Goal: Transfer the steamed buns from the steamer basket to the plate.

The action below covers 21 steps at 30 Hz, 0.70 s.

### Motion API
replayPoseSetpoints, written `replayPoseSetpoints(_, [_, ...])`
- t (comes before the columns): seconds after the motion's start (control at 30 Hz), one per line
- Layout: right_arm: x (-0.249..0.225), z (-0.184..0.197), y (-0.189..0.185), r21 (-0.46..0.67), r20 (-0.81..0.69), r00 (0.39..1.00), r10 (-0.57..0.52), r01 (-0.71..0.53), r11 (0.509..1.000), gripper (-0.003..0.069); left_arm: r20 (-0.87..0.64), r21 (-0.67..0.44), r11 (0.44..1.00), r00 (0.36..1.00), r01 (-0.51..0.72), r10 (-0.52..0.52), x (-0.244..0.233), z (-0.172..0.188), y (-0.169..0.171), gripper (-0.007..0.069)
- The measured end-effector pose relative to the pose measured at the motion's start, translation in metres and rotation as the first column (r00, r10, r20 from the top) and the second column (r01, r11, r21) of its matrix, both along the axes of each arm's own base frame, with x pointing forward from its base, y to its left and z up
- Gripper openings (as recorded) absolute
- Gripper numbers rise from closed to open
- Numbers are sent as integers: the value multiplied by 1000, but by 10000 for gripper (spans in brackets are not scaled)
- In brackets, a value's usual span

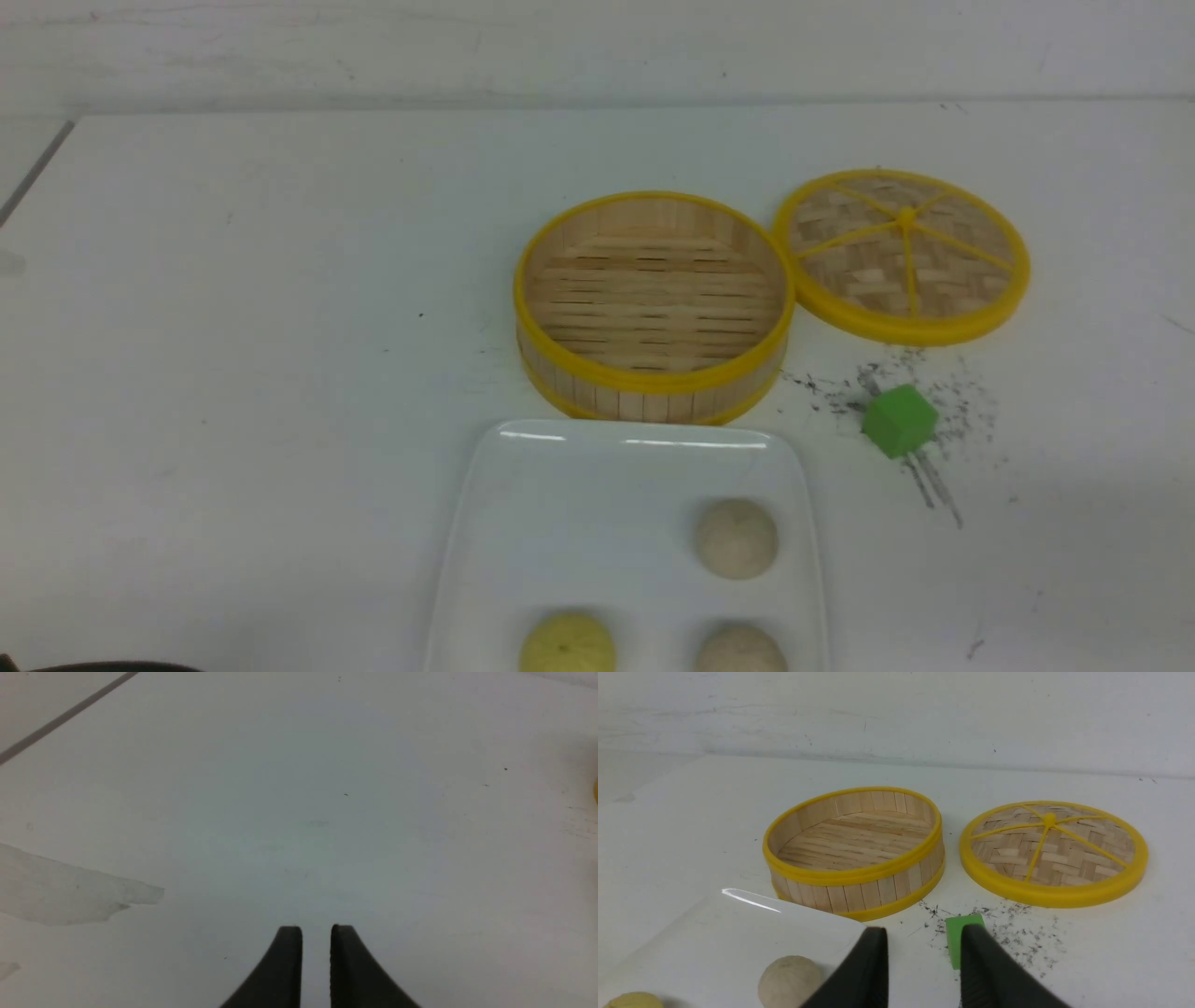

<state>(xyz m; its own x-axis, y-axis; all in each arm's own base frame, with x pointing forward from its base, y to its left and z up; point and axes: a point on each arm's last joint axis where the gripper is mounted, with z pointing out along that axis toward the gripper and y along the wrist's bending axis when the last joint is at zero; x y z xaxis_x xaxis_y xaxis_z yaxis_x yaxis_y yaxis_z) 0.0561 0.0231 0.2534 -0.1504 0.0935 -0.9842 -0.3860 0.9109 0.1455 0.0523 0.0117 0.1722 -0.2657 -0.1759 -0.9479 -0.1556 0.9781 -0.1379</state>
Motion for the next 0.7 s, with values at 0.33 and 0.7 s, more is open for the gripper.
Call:
replayPoseSetpoints(0.33, [0,0,0,0,0,1000,0,0,1000,242,-3,28,1000,1000,9,-9,0,0,0,125])
replayPoseSetpoints(0.7, [0,0,0,0,0,1000,0,0,1000,242,-9,85,996,1000,2,-2,0,0,2,130])
